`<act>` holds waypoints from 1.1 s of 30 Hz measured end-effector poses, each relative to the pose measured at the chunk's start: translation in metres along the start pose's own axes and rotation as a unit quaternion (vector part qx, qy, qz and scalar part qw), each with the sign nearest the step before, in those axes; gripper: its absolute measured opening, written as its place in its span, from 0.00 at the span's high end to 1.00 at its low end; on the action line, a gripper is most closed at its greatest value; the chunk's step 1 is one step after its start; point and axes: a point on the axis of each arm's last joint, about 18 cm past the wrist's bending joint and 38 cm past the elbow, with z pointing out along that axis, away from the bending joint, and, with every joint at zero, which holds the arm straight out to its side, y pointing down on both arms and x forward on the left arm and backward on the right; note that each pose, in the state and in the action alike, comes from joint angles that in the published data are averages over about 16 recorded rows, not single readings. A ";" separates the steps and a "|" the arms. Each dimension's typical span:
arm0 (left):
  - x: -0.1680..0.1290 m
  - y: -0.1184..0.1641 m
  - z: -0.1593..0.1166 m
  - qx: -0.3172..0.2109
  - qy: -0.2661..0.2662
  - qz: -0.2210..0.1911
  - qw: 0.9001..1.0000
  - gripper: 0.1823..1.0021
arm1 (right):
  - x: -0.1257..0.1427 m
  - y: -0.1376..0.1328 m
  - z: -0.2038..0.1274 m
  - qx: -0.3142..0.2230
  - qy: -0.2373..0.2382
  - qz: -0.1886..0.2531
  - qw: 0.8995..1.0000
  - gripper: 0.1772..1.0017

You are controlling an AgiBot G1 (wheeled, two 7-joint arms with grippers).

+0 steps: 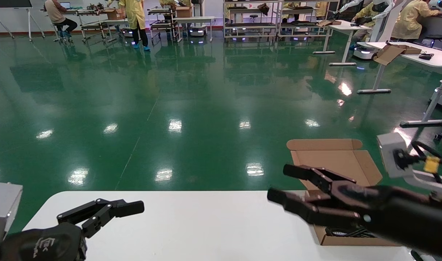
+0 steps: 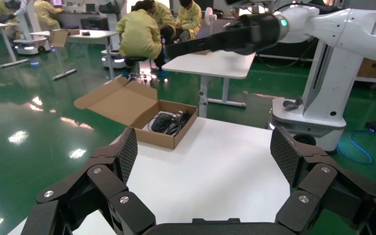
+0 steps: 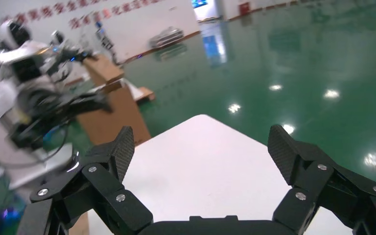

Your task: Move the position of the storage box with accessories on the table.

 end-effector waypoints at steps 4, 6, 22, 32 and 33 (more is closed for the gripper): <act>0.000 0.000 0.000 0.000 0.000 0.000 1.000 0.00 | -0.020 0.002 -0.006 -0.009 -0.030 -0.039 0.999 0.00; 0.000 0.000 0.000 0.000 0.000 0.000 1.000 0.00 | -0.031 0.003 -0.009 -0.015 -0.044 -0.059 0.997 0.00; 0.000 0.000 0.000 0.000 0.000 0.000 1.000 0.00 | -0.095 0.012 -0.030 -0.051 -0.137 -0.177 0.973 0.00; 0.000 0.000 0.000 0.000 0.000 0.000 1.000 0.00 | -0.097 0.013 -0.031 -0.052 -0.139 -0.180 0.972 0.00; 0.000 0.000 0.000 0.000 0.000 0.000 1.000 0.00 | -0.096 0.012 -0.031 -0.052 -0.138 -0.179 0.973 0.00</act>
